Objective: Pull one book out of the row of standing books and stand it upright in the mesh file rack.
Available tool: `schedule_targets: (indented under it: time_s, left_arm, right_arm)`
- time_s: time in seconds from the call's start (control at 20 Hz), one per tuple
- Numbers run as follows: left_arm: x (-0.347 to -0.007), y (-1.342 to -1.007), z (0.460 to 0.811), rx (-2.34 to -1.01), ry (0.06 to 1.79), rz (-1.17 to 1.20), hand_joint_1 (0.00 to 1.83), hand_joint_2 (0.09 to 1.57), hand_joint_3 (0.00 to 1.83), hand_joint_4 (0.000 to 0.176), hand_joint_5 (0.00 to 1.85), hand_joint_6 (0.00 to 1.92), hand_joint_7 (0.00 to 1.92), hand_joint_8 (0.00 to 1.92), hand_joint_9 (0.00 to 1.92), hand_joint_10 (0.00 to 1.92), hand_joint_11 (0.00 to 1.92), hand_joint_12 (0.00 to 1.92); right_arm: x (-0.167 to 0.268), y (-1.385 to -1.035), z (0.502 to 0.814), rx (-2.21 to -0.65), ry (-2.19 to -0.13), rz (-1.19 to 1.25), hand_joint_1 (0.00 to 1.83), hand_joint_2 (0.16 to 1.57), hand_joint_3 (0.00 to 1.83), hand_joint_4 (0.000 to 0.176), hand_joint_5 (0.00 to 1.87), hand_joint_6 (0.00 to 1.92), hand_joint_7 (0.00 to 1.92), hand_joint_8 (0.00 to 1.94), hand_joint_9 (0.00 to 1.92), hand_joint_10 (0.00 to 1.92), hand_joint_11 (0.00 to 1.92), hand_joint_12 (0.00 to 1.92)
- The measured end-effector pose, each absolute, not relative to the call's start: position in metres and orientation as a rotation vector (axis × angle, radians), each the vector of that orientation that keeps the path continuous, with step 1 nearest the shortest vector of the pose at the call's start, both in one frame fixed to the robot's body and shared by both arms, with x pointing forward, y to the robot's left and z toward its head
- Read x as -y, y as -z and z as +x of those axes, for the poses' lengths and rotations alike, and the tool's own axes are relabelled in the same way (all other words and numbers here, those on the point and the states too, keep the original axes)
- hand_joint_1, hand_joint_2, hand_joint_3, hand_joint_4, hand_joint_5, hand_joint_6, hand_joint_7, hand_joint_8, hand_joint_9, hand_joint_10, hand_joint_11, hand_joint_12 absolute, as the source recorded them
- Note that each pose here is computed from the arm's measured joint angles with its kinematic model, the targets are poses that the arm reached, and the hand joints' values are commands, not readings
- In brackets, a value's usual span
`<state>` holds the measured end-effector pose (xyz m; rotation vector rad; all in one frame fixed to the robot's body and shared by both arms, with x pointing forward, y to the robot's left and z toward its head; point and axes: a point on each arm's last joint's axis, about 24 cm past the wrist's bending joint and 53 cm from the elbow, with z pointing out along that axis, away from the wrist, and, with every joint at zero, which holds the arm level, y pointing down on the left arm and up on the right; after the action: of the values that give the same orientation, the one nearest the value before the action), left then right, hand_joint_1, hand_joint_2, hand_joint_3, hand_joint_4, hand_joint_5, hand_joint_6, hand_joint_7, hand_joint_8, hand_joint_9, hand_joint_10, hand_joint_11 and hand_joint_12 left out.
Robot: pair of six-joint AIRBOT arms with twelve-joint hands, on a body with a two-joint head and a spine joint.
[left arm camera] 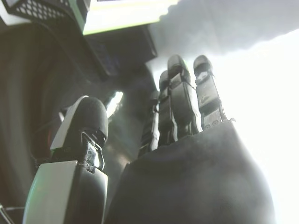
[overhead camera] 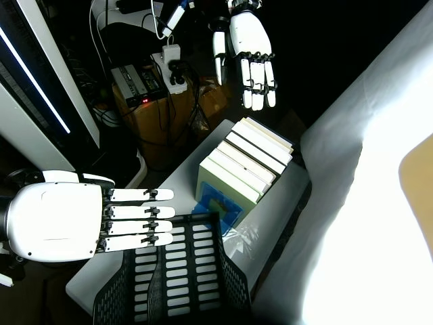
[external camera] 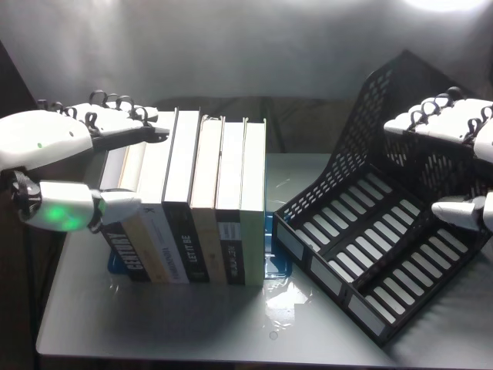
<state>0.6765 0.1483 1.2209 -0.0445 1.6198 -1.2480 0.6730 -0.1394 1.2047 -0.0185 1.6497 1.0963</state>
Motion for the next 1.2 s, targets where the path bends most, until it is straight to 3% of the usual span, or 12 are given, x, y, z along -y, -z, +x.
schedule_targets:
  time_s: [0.1,0.25,0.4,0.45,0.55,0.65,0.8,0.85,1.1,1.15,1.2]
  left_arm:
    - [-0.148,-1.222,0.678,-1.616,1.247,-0.043,0.27,1.33,0.0,0.012,0.13,0.03,0.0,0.0,0.0,0.0,0.0,0.0]
    - [-0.148,-1.219,0.681,-1.633,1.23,-0.043,0.21,1.33,0.0,0.022,0.08,0.01,0.0,0.0,0.0,0.0,0.0,0.0]
    - [-0.137,-1.218,0.682,-1.645,1.215,-0.003,0.11,1.32,0.0,0.009,0.08,0.0,0.0,0.0,0.0,0.0,0.0,0.0]
    - [-0.134,-1.22,0.683,-1.645,1.202,0.026,0.07,1.31,0.0,0.023,0.08,0.0,0.0,0.0,0.0,0.0,0.0,0.0]
    - [-0.128,-1.225,0.689,-1.65,1.167,0.057,0.04,1.29,0.0,0.013,0.13,0.02,0.0,0.0,0.0,0.0,0.0,0.0]
    - [-0.121,-1.227,0.694,-1.66,1.129,0.092,0.0,1.26,0.0,0.032,0.15,0.03,0.0,0.0,0.0,0.0,0.0,0.0]
    - [-0.112,-1.223,0.7,-1.68,1.09,0.124,0.0,1.25,0.0,0.037,0.16,0.03,0.0,0.0,0.0,0.0,0.0,0.0]
    - [-0.111,-1.219,0.704,-1.693,1.079,0.114,0.0,1.23,0.0,0.049,0.15,0.02,0.0,0.0,0.0,0.0,0.0,0.0]
    - [-0.111,-1.198,0.72,-1.758,1.016,0.08,0.06,1.24,0.0,0.043,0.33,0.03,0.0,0.0,0.0,0.0,0.0,0.0]
    - [-0.11,-1.195,0.721,-1.77,1.009,0.075,0.08,1.23,0.0,0.052,0.36,0.04,0.0,0.0,0.0,0.0,0.0,0.0]
    - [-0.109,-1.193,0.722,-1.776,1.006,0.073,0.07,1.22,0.0,0.049,0.39,0.02,0.0,0.0,0.0,0.0,0.0,0.0]
  right_arm:
    - [0.139,-1.204,0.673,-1.649,-1.1,-0.015,0.57,1.33,0.01,0.0,0.0,0.0,0.0,0.0,0.0,0.0,0.0,0.0]
    - [0.141,-1.198,0.675,-1.664,-1.09,-0.01,0.49,1.32,0.0,0.0,0.0,0.0,0.0,0.0,0.0,0.0,0.0,0.0]
    - [0.138,-1.199,0.674,-1.659,-1.1,-0.011,0.48,1.32,0.0,0.0,0.0,0.0,0.0,0.0,0.0,0.0,0.0,0.0]
    - [0.138,-1.197,0.674,-1.66,-1.101,-0.011,0.46,1.32,0.0,0.0,0.0,0.0,0.0,0.0,0.0,0.0,0.0,0.0]
    - [0.137,-1.194,0.674,-1.665,-1.104,-0.006,0.45,1.32,0.0,0.0,0.0,0.0,0.0,0.0,0.0,0.0,0.0,0.0]
    - [0.138,-1.194,0.674,-1.667,-1.104,0.001,0.45,1.32,0.0,0.0,0.0,0.0,0.0,0.0,0.0,0.0,0.0,0.0]
    - [0.139,-1.197,0.676,-1.653,-1.113,0.014,0.45,1.33,0.01,0.0,0.0,0.0,0.0,0.0,0.0,0.0,0.0,0.0]
    - [0.139,-1.194,0.676,-1.657,-1.114,0.019,0.46,1.33,0.01,0.0,0.0,0.0,0.0,0.0,0.0,0.0,0.0,0.0]
    - [0.137,-1.191,0.676,-1.661,-1.122,0.03,0.44,1.33,0.0,0.0,0.0,0.0,0.0,0.0,0.0,0.0,0.0,0.0]
    - [0.138,-1.191,0.676,-1.66,-1.124,0.035,0.47,1.33,0.0,0.0,0.0,0.0,0.0,0.0,0.0,0.0,0.0,0.0]
    - [0.139,-1.19,0.676,-1.661,-1.121,0.034,0.48,1.33,0.0,0.0,0.0,0.0,0.0,0.0,0.0,0.0,0.0,0.0]
